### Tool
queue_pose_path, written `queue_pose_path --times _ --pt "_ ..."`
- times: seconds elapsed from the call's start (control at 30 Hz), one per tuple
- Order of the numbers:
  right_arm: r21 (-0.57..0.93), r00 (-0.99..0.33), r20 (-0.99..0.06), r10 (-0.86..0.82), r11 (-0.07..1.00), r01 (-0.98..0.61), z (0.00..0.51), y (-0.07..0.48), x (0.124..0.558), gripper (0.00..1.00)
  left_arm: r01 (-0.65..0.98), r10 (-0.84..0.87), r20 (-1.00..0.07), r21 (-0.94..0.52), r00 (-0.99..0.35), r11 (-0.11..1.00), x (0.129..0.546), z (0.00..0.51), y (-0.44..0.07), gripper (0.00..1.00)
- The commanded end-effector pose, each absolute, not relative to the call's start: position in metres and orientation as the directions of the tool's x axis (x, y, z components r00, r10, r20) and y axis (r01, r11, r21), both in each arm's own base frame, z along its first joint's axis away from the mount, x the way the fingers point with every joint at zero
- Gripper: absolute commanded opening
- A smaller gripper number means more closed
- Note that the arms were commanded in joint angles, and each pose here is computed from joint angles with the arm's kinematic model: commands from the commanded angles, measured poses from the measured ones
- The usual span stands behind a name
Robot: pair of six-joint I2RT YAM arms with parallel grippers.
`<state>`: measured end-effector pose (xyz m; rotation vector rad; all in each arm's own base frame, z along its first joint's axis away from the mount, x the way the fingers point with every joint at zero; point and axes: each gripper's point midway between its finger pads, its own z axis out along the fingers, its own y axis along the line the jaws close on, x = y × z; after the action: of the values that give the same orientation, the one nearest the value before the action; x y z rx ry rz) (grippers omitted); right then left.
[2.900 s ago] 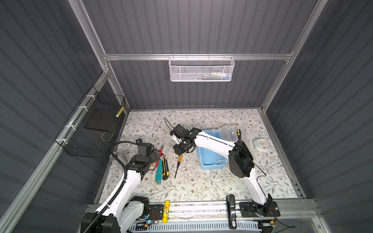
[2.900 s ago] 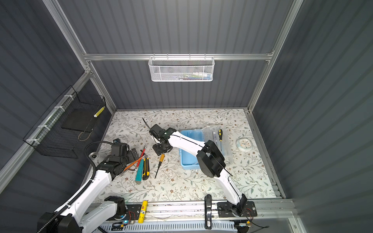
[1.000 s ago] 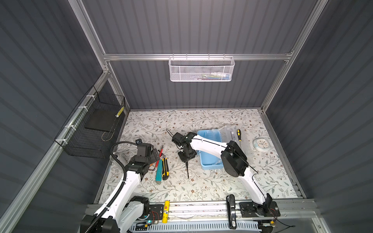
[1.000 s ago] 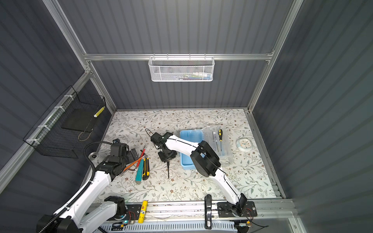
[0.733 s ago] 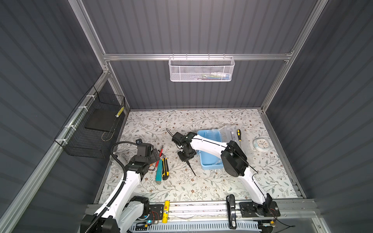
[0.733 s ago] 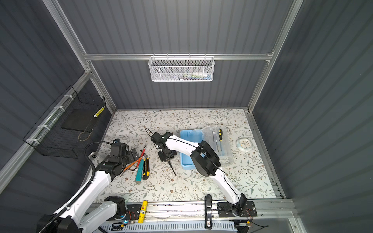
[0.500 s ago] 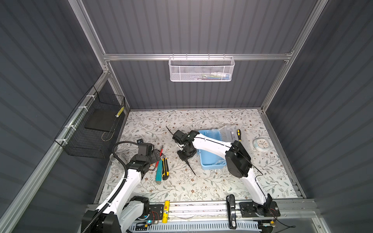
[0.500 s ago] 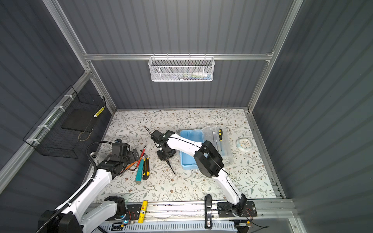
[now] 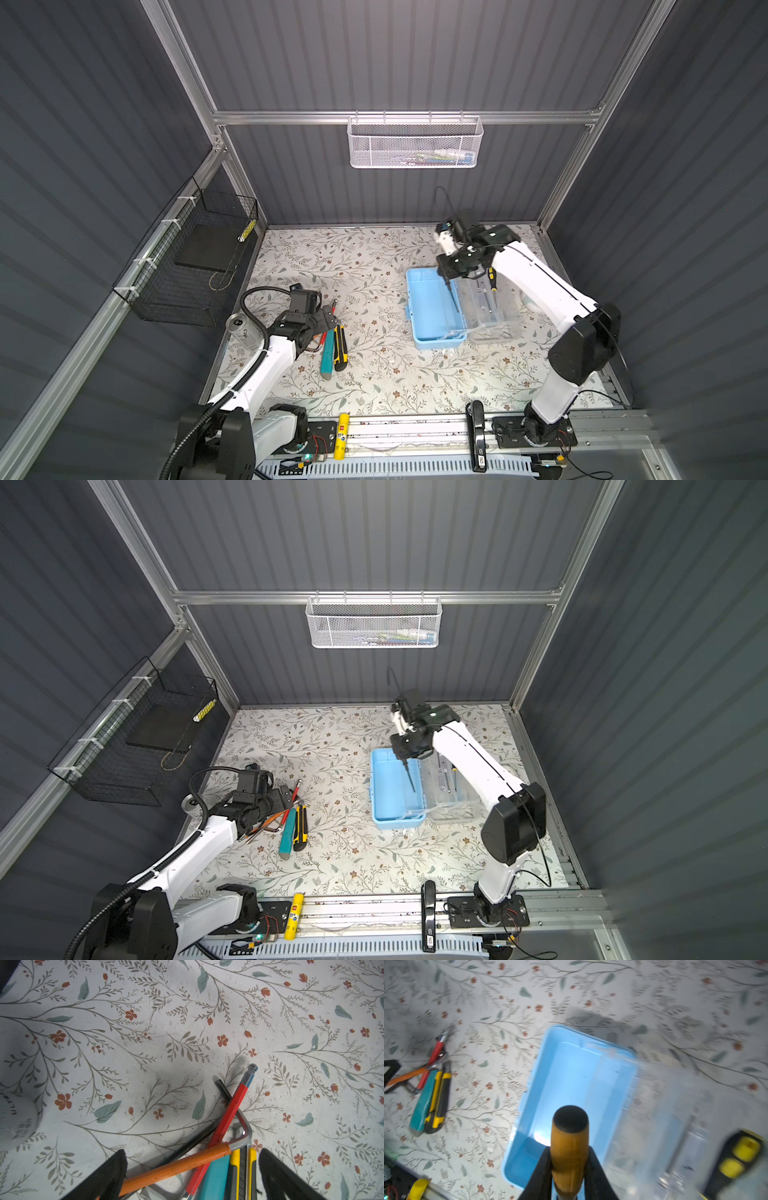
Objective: Pack the tool kit
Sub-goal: 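Carry the held orange-handled screwdriver over the clear lid tray, then open the right gripper to drop the screwdriver into the clear lid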
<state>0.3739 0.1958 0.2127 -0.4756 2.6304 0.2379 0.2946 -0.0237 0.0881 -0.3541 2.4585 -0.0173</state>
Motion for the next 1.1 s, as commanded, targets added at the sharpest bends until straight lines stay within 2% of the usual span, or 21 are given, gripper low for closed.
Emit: queue_pose_path --times 0.0,0.13,0.3,0.73,1.07 --pt "-0.038 -0.852 -0.448 -0.27 0.958 -0.284 0.212 0.138 0.373 0.0 -0.224 -0.239 -0.623 -0.103 -0.745 0.969 0.306 0.101 -0.026 0.99" --pt "-0.086 -0.875 -0.445 -0.19 0.982 -0.17 0.202 0.086 0.38 0.0 -0.225 -0.243 -0.618 -0.108 -0.748 0.968 0.311 0.099 -0.028 0.99" --pt "-0.146 -0.883 -0.45 -0.137 0.986 -0.078 0.197 0.048 0.383 0.0 -0.218 -0.24 -0.601 -0.111 -0.762 0.97 0.316 0.096 -0.031 0.99" --pt "-0.101 -0.907 -0.419 -0.049 0.995 -0.007 0.161 0.027 0.391 0.01 -0.22 -0.245 -0.585 -0.115 -0.773 0.969 0.315 0.088 -0.033 0.99" --pt "-0.091 -0.924 -0.382 -0.031 0.996 0.004 0.144 0.026 0.388 0.3 -0.238 -0.246 -0.574 -0.092 -0.781 0.967 0.313 0.085 -0.029 0.99"
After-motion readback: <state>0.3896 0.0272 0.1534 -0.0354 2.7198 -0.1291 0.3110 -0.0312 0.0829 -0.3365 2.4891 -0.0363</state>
